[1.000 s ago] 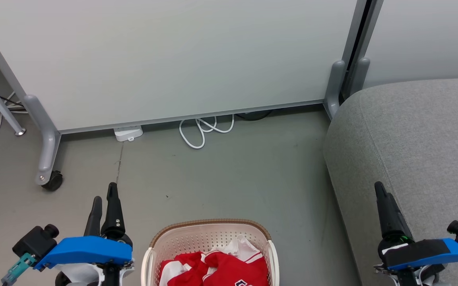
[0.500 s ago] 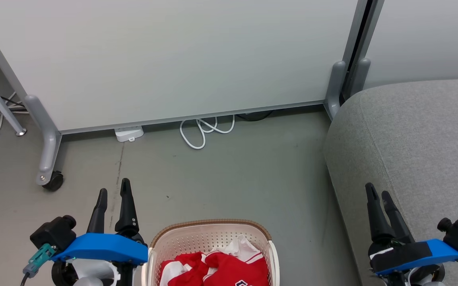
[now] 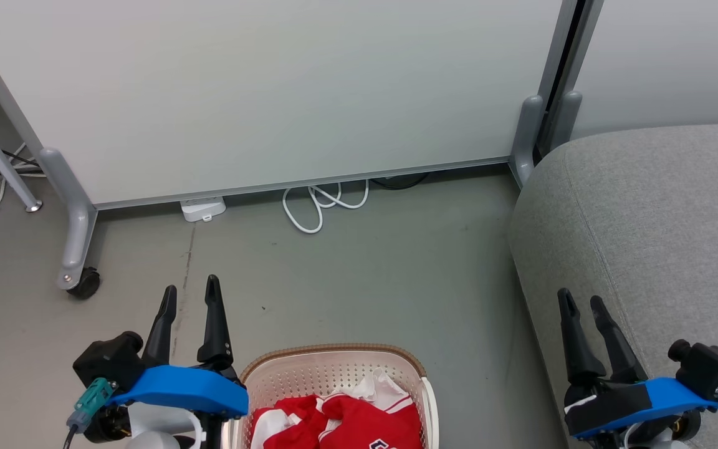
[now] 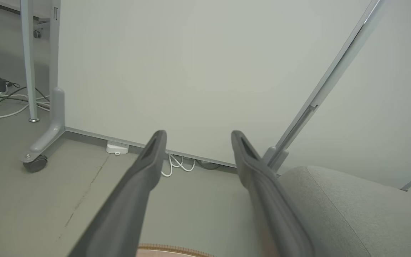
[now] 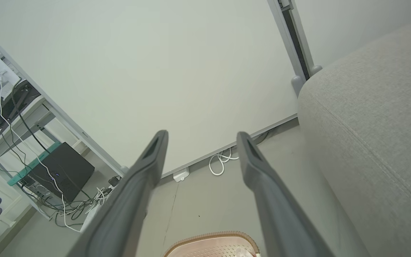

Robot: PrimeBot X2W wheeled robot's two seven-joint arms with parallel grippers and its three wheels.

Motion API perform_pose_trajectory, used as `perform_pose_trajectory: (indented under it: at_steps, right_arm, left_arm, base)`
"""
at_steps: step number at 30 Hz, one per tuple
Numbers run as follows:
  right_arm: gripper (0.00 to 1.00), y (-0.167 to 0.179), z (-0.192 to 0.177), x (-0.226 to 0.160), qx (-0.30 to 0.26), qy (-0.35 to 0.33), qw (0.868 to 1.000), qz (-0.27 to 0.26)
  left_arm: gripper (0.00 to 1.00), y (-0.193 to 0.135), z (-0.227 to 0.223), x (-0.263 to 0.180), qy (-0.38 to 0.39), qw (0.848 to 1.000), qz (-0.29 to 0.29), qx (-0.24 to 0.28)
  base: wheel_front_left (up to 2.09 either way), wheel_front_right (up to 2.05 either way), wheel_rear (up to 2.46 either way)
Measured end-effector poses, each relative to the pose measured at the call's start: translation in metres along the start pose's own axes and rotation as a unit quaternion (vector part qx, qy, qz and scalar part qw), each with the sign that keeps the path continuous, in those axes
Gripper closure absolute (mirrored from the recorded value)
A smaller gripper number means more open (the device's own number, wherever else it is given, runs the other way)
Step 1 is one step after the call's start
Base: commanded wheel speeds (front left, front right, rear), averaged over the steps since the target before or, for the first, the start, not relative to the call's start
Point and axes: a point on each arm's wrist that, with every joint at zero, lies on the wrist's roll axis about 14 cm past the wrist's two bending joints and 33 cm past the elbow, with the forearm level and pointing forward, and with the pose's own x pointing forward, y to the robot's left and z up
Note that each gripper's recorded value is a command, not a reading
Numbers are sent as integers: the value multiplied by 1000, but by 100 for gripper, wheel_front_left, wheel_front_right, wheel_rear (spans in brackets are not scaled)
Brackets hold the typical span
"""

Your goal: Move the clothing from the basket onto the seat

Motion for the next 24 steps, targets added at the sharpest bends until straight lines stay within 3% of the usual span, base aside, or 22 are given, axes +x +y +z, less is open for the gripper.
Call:
perform_pose_trajectory:
  at_steps: [24]
  right_arm:
    - [0,16,-3,1,-112,-6,993,36]
  left_arm:
    - [0,-21,5,1,-28,992,-43,111]
  base:
    - [0,0,0]
